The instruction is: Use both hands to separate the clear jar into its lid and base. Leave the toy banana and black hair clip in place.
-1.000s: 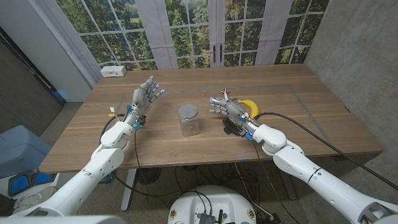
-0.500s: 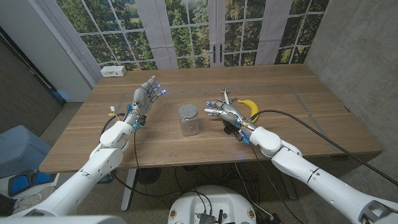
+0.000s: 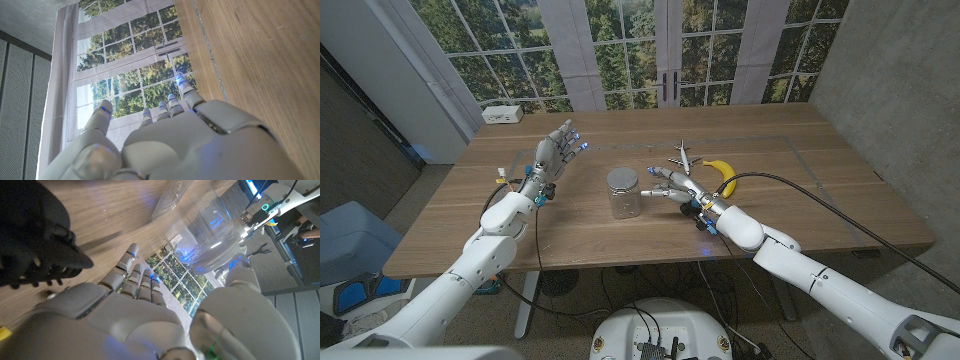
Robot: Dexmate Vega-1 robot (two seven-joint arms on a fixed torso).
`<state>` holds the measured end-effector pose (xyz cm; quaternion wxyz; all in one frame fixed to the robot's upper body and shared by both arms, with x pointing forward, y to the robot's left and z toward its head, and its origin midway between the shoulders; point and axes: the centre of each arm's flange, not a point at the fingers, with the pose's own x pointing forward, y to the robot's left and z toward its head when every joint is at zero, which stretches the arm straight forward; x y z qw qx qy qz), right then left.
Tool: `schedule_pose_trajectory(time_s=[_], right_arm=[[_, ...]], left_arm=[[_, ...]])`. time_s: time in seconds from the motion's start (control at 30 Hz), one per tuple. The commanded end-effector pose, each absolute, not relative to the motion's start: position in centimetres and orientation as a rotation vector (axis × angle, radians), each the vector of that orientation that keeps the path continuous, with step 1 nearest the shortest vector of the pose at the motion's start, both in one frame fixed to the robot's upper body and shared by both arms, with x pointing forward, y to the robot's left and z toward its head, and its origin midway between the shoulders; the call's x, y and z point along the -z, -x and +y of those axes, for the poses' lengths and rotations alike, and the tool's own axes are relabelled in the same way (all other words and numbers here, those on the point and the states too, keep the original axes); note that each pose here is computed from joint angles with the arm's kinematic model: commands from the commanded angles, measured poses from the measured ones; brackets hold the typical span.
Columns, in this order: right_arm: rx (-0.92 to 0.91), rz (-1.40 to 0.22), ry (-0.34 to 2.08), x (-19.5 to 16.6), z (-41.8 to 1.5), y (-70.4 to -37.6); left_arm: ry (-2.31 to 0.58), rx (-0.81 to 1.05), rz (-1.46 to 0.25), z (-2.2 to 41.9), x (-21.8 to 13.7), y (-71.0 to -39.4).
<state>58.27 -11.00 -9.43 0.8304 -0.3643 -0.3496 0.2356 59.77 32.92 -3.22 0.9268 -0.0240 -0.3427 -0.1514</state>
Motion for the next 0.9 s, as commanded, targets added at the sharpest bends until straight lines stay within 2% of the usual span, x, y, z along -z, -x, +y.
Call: schedule_pose_trajectory(time_s=[0.03,0.9], right_arm=[[-0.493,-0.756,0.883,10.5,-10.0,-59.2],[-0.532,-0.778,0.848,12.0,-7.0,-59.6]], left_arm=[[0.039,0.318,-0.702,32.7,2.8,-59.9],[0.072,0.314,-0.700,33.3,3.2,-59.1]])
